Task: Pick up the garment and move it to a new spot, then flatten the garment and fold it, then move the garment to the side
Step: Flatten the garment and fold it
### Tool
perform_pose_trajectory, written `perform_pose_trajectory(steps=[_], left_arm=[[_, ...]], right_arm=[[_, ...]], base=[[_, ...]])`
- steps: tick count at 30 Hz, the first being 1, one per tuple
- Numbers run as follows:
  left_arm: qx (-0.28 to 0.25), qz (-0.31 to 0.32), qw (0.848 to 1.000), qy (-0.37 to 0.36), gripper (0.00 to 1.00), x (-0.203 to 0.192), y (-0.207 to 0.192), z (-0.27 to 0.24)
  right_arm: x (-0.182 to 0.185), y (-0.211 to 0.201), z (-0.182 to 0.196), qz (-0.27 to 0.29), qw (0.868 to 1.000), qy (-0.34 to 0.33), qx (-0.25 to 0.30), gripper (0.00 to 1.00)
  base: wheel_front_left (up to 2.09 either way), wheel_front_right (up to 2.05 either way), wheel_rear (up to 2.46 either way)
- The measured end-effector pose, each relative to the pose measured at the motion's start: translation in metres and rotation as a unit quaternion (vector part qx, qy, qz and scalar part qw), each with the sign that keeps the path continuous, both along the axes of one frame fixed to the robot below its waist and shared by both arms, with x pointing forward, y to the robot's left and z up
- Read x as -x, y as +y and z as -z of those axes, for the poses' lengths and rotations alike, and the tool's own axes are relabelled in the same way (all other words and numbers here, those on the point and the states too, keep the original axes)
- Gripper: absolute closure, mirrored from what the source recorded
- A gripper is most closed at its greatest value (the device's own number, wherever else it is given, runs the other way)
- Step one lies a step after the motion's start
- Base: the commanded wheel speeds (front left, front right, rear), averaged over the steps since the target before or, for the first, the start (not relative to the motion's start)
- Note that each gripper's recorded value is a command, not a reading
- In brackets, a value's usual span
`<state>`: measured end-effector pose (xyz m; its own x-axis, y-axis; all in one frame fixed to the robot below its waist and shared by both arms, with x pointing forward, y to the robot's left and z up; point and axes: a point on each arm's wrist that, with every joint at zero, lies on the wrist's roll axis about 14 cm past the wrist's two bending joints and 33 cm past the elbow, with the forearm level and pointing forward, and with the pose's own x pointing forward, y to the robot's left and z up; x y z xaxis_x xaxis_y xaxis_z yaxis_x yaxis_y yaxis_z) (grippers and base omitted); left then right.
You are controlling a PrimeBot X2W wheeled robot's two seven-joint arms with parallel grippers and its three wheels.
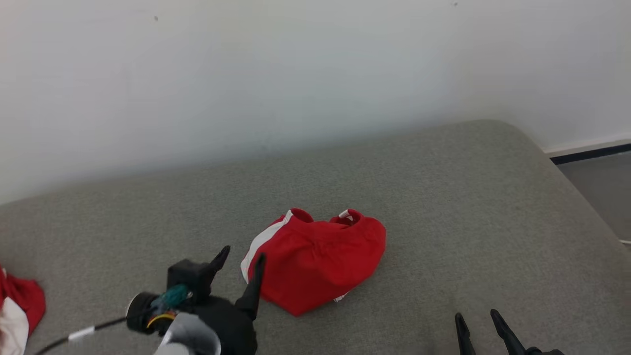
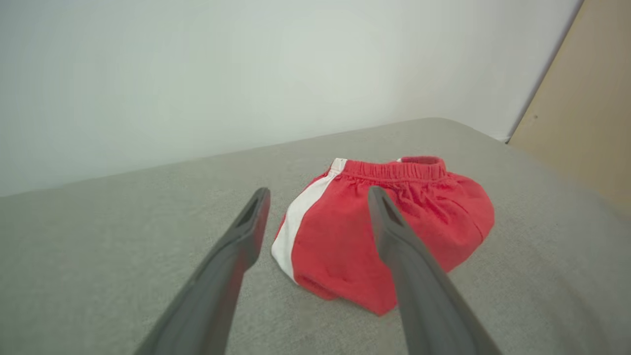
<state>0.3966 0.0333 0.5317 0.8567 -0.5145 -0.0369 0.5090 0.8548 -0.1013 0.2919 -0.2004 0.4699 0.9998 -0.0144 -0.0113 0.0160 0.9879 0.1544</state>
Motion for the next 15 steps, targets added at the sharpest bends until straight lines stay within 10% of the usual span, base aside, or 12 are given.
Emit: perform_pose_trajectory(steps=[15], left_arm=[[-0.12,0.198,0.968,0.098,0.0,-0.025,-0.148,0.005]], right_arm=[[0.032,-0.041,0.008,0.086,0.996,0.02,-0.009,0.0]], base=[[0.0,0.0,0.0]])
